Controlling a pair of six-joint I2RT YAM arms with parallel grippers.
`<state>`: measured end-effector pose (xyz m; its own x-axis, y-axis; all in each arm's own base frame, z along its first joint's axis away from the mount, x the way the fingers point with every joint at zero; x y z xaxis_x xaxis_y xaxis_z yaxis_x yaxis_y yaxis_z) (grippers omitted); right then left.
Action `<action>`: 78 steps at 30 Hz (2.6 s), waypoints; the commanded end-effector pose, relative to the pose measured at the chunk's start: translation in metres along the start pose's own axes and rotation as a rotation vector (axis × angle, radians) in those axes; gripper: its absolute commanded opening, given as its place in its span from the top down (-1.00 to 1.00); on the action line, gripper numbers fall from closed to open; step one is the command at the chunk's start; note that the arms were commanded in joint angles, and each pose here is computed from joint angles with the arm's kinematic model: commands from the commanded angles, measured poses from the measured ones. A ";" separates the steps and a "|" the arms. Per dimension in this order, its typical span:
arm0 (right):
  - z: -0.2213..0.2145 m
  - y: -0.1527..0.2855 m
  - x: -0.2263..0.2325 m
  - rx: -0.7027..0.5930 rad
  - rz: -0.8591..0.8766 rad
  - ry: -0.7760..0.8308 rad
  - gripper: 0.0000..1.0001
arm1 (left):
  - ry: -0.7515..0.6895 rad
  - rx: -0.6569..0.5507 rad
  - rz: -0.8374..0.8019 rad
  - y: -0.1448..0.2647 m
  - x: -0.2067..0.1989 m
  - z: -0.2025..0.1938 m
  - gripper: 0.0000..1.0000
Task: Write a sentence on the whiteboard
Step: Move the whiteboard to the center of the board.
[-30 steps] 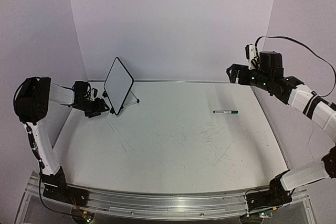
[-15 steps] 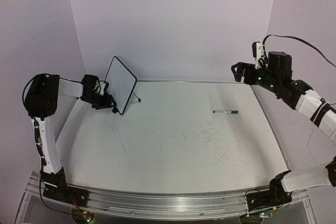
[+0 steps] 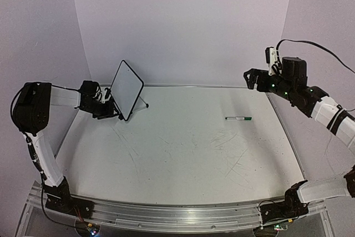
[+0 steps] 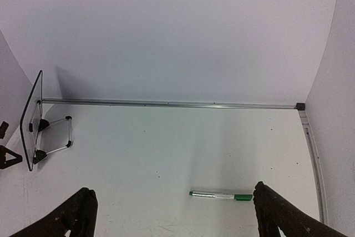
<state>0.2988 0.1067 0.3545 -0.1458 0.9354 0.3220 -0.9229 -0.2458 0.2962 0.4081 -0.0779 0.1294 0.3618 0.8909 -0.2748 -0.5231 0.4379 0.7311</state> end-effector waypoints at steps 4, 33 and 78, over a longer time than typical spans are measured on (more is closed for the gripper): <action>0.006 0.004 0.007 -0.043 0.065 -0.023 -0.97 | -0.047 -0.024 -0.052 -0.009 -0.004 0.006 0.17; 0.002 0.004 0.006 -0.045 0.069 -0.038 -0.97 | -0.220 0.025 -0.169 -0.073 -0.046 0.021 0.66; -0.075 -0.009 -0.013 0.204 0.081 -0.186 -0.97 | 0.226 -0.088 0.253 -0.119 -0.373 -0.129 1.00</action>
<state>0.2938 0.1173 0.2742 -0.1126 0.8769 0.4673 -0.8075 -0.3549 0.4713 0.2767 -0.4073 0.0815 0.0439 0.9889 -0.1420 -0.7054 0.1314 0.6966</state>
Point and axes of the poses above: each gripper's point midway between its finger pads, its own y axis back along the fingers, its own x axis along the line the jaws close on, z = x × y, the point moved 9 cm from there along y, back along the fingers, and after that the axes turned 11 degrees about -y, right-handed, at the moved point
